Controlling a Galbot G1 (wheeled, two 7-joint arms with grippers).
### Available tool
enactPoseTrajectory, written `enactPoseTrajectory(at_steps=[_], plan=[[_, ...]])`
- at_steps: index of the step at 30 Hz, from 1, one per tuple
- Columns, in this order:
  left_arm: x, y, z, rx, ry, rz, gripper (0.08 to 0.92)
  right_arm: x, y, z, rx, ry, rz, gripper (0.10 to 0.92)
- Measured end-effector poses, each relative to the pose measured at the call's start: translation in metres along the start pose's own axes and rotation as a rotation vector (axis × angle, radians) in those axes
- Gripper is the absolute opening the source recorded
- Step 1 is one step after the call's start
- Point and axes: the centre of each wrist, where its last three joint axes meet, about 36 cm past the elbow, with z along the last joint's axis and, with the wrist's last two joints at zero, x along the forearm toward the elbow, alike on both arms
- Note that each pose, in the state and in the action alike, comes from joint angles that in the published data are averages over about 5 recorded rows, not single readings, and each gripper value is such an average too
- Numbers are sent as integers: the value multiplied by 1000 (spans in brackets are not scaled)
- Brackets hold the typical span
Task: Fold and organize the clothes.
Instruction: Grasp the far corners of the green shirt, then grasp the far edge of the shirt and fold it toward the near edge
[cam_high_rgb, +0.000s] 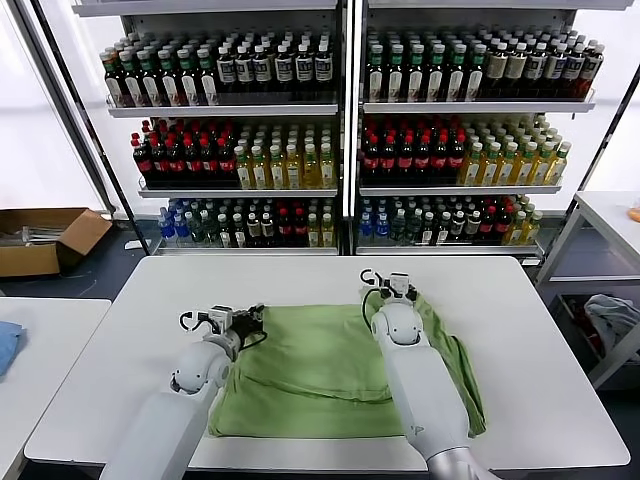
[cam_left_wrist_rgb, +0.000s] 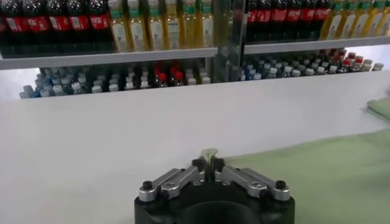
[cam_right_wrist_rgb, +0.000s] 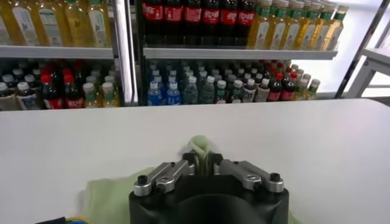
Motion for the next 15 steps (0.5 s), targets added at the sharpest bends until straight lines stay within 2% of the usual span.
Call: enactPoseTrajectory(at_steps=[8, 15], plan=[[7, 6, 4, -5, -39, -22, 89, 21, -5, -1, -30, -39, -32, 110], [27, 9, -2, -15, -142, -31, 89, 57, -19, -16, -64, -140, -62, 110]])
